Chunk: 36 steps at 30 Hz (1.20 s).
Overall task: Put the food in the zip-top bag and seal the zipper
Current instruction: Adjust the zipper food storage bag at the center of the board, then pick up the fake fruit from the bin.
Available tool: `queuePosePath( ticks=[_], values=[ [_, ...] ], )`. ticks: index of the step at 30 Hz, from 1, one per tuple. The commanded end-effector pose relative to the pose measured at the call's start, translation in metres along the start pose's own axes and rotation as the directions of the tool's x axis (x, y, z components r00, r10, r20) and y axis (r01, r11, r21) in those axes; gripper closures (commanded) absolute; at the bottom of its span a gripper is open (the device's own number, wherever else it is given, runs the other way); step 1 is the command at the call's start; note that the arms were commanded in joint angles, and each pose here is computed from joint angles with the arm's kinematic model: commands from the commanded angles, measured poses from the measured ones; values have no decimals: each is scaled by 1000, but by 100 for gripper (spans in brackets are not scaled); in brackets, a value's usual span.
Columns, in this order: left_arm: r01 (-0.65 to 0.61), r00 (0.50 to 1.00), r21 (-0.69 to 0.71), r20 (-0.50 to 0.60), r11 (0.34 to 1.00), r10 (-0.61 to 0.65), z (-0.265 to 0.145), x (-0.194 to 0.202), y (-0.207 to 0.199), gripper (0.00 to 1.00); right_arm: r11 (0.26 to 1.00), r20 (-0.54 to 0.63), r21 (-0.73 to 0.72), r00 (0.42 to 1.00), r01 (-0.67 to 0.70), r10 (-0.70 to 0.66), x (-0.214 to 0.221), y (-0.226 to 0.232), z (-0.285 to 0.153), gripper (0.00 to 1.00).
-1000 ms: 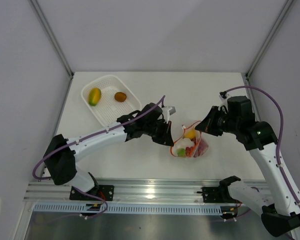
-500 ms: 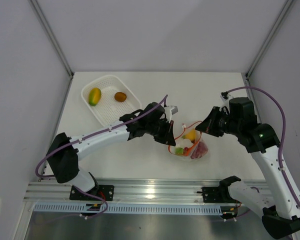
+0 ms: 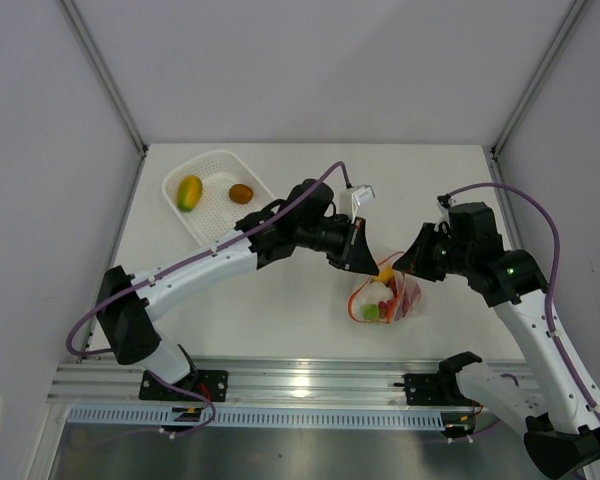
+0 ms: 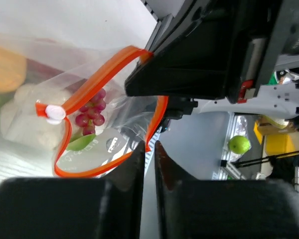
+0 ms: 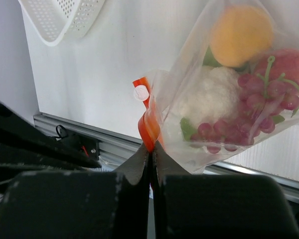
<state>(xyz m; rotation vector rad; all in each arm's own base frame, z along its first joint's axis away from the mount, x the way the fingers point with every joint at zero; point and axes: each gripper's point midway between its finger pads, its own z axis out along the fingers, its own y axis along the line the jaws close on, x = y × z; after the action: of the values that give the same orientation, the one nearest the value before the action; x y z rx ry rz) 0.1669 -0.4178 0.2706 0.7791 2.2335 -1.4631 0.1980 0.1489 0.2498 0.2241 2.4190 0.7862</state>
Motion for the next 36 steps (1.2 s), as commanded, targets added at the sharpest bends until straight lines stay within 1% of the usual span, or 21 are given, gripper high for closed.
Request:
queuePosePath(
  ticks=[1, 2, 3, 4, 6, 8, 12, 13, 15, 16, 17, 18, 21, 22, 23, 26, 28, 31, 32, 34, 36],
  values=[
    [-25, 1000, -59, 12, 998, 26, -2, -3, 4, 82, 998, 78, -41, 996, 38, -35, -15, 12, -11, 100],
    [-24, 1000, -109, 15, 994, 26, -4, 1, 14, 67, 998, 81, -43, 996, 40, -37, -15, 13, -13, 100],
    [-21, 999, -211, 39, 977, 30, -9, 2, 35, 37, 998, 85, -45, 996, 43, -39, -16, 14, -15, 100],
    [-25, 997, -250, 70, 968, 43, -17, -3, 40, 21, 998, 83, -45, 996, 43, -39, -15, 14, -15, 100],
    [-18, 993, -321, 101, 947, 53, -29, -8, 57, 1, 997, 84, -56, 996, 46, -41, -16, 16, -15, 100],
    [24, 988, -368, 152, 930, 35, -48, -24, 74, 1, 997, 78, -59, 996, 47, -42, -15, 16, -14, 100],
    [146, 962, -525, 271, 838, 3, -94, -56, 120, 1, 997, 73, -58, 996, 56, -52, -16, 16, -11, 100],
    [210, 944, -599, 329, 772, -1, -119, -67, 141, 0, 997, 74, -57, 996, 58, -53, -16, 16, -11, 100],
    [288, 919, -633, 393, 718, -21, -139, -80, 159, 1, 996, 72, -57, 996, 63, -59, -17, 16, -9, 100],
    [345, 896, -661, 444, 667, -24, -160, -88, 179, 0, 997, 68, -53, 996, 63, -60, -16, 15, -8, 100],
    [375, 879, -660, 477, 651, -23, -171, -98, 184, 1, 996, 63, -52, 996, 66, -63, -16, 14, -6, 100],
    [461, 842, -655, 535, 599, -63, -187, -102, 206, 1, 997, 62, -49, 996, 67, -64, -16, 13, -5, 100],
    [593, 763, -603, 633, 534, -133, -215, -109, 244, 0, 996, 54, -47, 996, 70, -67, -16, 12, -1, 100],
    [608, 750, -572, 642, 551, -161, -216, -112, 249, 0, 996, 51, -48, 996, 71, -68, -16, 13, 1, 100],
    [645, 712, -538, 680, 543, -172, -222, -118, 259, 1, 996, 49, -52, 996, 71, -69, -16, 13, 2, 100],
    [747, 622, -478, 748, 462, -231, -241, -119, 297, 0, 995, 44, -46, 996, 84, -82, -18, 12, 6, 100],
    [794, 572, -454, 783, 404, -243, -253, -119, 322, 0, 995, 49, -33, 995, 89, -88, -21, 11, 6, 100],
    [895, 431, -363, 854, 257, -292, -265, -106, 356, 1, 995, 53, -16, 993, 102, -101, -26, 10, 9, 100],
    [910, 403, -344, 864, 231, -300, -268, -103, 364, 1, 995, 48, -13, 994, 103, -102, -27, 10, 12, 100],
    [929, 367, -331, 883, 166, -292, -271, -99, 386, 1, 994, 49, -14, 993, 107, -106, -29, 10, 14, 100],
    [936, 350, -324, 892, 135, -285, -273, -102, 396, 0, 994, 39, -9, 993, 109, -109, -29, 9, 19, 100]
  ],
)
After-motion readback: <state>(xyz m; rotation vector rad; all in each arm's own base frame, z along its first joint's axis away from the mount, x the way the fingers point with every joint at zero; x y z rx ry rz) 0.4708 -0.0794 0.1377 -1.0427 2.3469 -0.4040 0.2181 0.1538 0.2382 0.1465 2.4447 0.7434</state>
